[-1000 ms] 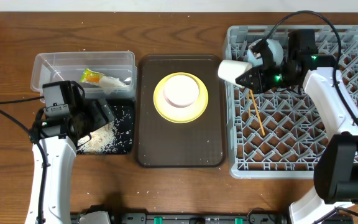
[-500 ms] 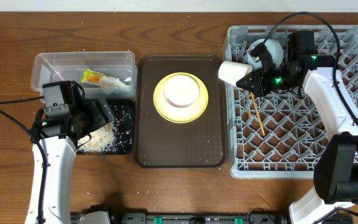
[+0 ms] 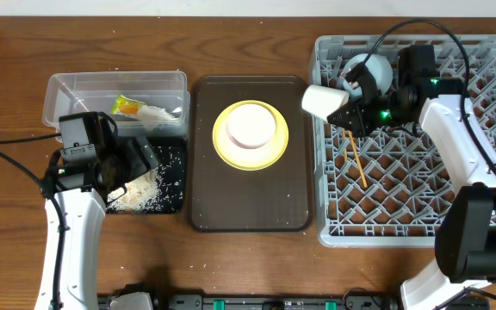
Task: Sort waste into correct bins and load items into the dishwasher rack
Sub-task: 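Carry the white cup with right gripper and lower it into the rack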
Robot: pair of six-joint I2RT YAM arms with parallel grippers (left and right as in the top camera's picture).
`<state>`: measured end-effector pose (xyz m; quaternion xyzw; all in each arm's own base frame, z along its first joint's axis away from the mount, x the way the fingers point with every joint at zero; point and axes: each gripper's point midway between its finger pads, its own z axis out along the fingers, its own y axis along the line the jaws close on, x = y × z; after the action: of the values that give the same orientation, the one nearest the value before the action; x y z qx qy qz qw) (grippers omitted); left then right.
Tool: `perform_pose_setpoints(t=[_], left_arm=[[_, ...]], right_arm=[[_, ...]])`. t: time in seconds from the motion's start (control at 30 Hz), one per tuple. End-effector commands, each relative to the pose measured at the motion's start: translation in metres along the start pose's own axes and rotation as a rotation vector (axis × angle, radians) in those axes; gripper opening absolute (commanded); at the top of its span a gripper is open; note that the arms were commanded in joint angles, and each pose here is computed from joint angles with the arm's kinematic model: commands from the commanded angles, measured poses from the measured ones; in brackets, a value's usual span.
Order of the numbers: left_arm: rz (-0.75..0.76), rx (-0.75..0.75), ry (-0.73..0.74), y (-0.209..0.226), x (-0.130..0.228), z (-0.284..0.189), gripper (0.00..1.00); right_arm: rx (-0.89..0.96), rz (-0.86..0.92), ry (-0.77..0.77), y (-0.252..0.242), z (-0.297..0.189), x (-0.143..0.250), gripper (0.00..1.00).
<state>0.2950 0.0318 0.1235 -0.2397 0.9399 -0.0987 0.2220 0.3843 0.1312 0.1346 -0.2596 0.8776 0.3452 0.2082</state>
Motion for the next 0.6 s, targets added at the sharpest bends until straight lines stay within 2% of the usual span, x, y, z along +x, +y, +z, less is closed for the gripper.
perform_pose_setpoints(t=[0.0, 0.57], left_arm=[[-0.003, -0.001, -0.018, -0.001, -0.007, -0.004, 0.95], [-0.003, -0.001, -0.018, -0.001, -0.007, -0.004, 0.95]], right_arm=[[0.048, 0.031, 0.06, -0.015, 0.008, 0.026, 0.01], [0.071, 0.029, 0.108, -0.023, 0.016, 0.049, 0.01]])
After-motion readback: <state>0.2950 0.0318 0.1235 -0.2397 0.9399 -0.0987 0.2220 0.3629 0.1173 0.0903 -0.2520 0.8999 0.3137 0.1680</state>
